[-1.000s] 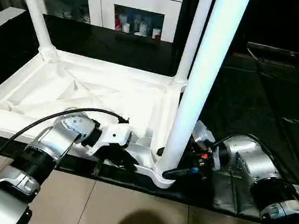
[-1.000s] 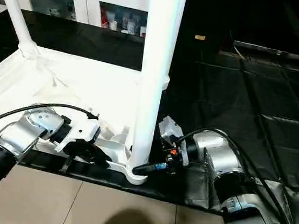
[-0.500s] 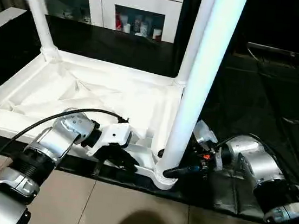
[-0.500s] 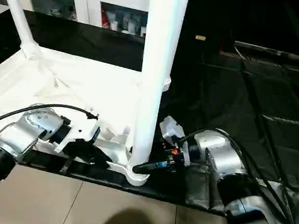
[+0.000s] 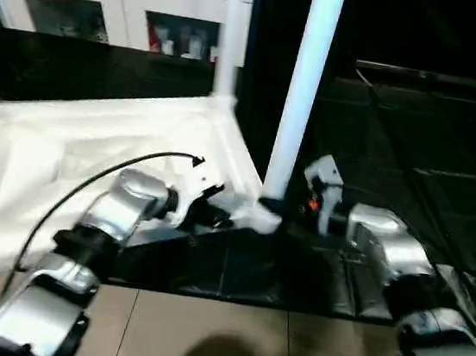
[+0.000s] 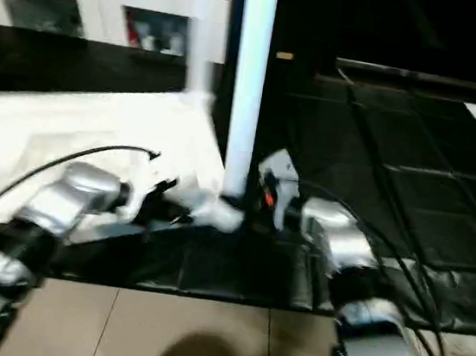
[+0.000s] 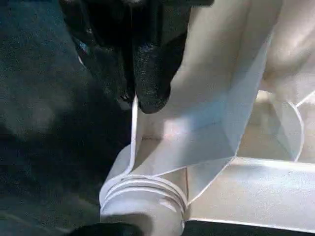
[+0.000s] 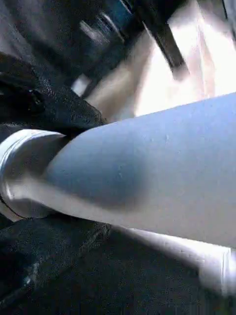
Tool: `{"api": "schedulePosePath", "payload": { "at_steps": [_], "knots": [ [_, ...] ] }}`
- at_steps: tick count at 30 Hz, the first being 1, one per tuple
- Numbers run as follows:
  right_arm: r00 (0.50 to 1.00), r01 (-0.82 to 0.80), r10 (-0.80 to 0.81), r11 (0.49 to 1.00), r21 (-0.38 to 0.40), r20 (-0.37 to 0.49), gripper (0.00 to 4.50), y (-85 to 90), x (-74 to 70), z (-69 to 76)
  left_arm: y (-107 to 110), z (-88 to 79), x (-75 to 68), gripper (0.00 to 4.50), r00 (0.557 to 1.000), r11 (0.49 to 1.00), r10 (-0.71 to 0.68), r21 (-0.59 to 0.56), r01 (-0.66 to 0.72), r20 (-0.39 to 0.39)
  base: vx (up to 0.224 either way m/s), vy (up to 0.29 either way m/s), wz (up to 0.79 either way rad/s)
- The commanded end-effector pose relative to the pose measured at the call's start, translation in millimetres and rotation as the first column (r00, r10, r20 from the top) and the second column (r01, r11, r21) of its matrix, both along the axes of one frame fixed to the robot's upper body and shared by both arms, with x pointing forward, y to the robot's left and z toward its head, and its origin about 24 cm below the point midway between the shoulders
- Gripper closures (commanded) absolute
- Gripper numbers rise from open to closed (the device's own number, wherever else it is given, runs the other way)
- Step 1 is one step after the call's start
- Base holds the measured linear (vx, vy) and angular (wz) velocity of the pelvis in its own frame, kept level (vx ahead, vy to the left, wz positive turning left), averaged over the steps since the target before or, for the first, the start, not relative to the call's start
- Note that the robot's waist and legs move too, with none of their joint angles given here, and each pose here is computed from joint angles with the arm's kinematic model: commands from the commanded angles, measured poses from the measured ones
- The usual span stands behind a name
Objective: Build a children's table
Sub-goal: Rotate leg to tighten
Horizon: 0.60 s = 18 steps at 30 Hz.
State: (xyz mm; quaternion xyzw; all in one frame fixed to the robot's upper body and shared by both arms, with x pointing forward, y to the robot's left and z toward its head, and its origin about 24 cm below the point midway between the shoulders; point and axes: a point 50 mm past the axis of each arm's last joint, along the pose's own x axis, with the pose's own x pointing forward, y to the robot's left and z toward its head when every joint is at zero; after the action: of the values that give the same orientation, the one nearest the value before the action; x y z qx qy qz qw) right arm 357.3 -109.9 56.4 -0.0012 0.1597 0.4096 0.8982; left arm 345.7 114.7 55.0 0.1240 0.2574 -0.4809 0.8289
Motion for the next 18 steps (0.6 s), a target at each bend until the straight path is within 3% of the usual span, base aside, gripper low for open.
{"api": "schedulePosePath", "payload": {
  "at_steps": [1, 3, 7, 9, 15, 18],
  "knots": [
    [0.997, 0.016, -0.019, 0.999, -0.036, -0.081, 2.52, 35.5, -6.1, -17.4, -22.8, 16.1, 12.0, 4.50, 0.993, 0.994, 0.086, -0.073, -0.081, 0.077, 0.000, 0.000, 0.00],
    [0.996, 0.024, -0.025, 1.000, -0.016, -0.089, 2.52, 48.2, -6.6, -16.3, -26.5, 17.3, 17.2, 4.50, 0.981, 0.983, 0.171, -0.090, -0.163, 0.089, 0.000, 0.000, 0.00],
    [0.997, -0.004, 0.005, 1.000, 0.021, -0.079, 2.52, 55.3, -8.6, -14.4, -27.7, 17.1, 17.5, 4.50, 0.979, 0.981, 0.182, -0.088, -0.174, 0.090, 0.000, 0.000, 0.00],
    [0.997, -0.011, 0.013, 1.000, 0.028, -0.073, 1.99, 56.0, -8.9, -14.0, -27.7, 16.9, 17.4, 4.50, 0.980, 0.981, 0.180, -0.086, -0.173, 0.090, 0.000, 0.000, 0.00],
    [0.999, -0.034, 0.036, 0.998, 0.046, -0.037, 1.42, 42.7, -11.5, -16.2, -16.9, 10.9, 14.7, 4.50, 0.984, 0.988, 0.149, -0.050, -0.144, 0.096, 0.000, 0.000, 0.00],
    [0.998, -0.046, 0.048, 0.998, 0.045, -0.030, 1.39, 35.2, -12.6, -17.2, -13.0, 10.4, 14.1, 4.50, 0.985, 0.989, 0.143, -0.045, -0.139, 0.097, 0.000, 0.000, 0.00]
  ]
}}
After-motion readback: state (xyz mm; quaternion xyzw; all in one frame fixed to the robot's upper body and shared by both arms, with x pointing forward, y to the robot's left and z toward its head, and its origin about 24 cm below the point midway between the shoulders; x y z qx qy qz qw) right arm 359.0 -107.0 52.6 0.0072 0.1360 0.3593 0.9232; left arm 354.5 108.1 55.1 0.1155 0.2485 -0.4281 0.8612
